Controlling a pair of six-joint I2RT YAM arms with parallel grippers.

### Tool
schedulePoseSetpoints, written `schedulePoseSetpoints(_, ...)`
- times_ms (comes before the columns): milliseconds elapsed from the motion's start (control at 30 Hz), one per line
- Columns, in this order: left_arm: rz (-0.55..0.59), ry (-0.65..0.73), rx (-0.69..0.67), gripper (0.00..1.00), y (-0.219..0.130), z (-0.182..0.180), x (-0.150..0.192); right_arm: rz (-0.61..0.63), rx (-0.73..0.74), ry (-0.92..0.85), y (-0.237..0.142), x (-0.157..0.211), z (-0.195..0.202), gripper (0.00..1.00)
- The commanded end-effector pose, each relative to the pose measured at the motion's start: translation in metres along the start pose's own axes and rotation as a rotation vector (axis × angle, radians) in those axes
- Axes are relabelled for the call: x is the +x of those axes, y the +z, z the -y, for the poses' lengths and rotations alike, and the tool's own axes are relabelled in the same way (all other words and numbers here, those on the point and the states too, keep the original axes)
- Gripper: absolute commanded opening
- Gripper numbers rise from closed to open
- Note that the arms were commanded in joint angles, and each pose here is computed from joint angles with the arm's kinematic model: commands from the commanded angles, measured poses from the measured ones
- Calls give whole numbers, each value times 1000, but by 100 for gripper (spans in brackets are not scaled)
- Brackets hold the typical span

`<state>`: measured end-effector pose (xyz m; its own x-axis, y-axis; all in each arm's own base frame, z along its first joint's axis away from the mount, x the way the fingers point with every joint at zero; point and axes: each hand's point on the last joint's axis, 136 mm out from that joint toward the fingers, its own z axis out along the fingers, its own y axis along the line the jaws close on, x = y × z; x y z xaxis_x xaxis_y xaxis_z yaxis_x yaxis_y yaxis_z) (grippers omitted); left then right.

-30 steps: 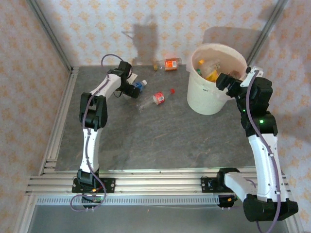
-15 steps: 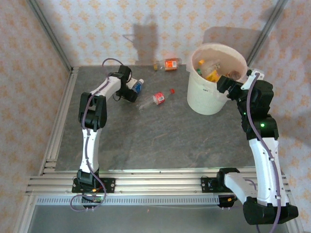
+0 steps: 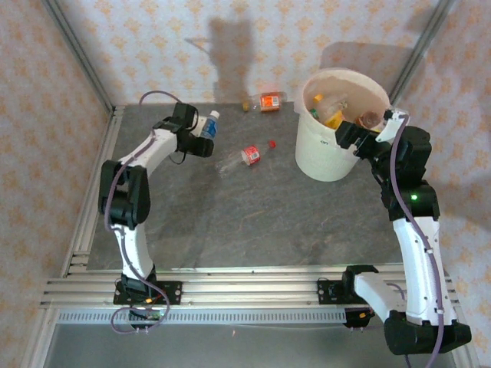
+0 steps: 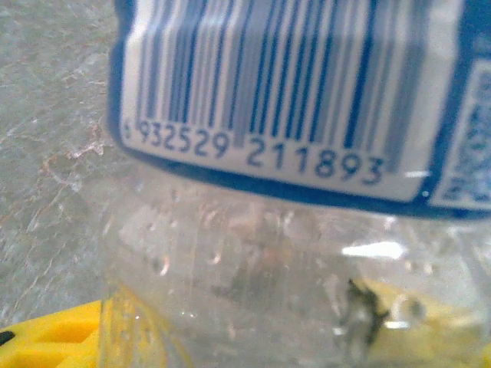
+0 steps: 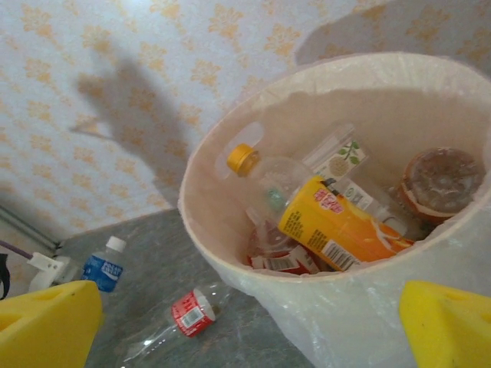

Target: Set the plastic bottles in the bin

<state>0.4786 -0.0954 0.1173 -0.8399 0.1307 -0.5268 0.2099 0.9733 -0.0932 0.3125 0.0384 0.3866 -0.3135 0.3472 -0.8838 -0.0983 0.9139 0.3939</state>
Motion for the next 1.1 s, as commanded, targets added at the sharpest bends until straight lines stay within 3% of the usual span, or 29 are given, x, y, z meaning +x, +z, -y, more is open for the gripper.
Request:
schedulePoseSetpoints(0,159,-69,114,39,-49,34,-31,-6,-89,-7,2,4,-21,99)
schedulePoseSetpoints(233,276,-65,339,39,-114,121,-31,-74,-239,-18,17,22,-61,99)
schedulePoseSetpoints(400,324,-86,637,39,-160,185,-27,-139,-367,-73,24,37,-102,99)
schedulePoseSetpoints(600,376,-55,837,39,-208,225,-26,-179,-613,-6,18,37,-154,99)
schedulePoseSetpoints(833,404,62,992,39,-249,265,-16,-227,-752,25,12,32,-188,99)
schedulePoseSetpoints(1067,395,122,1061,39,-260,288,-13,-203,-785,43,16,27,-204,99)
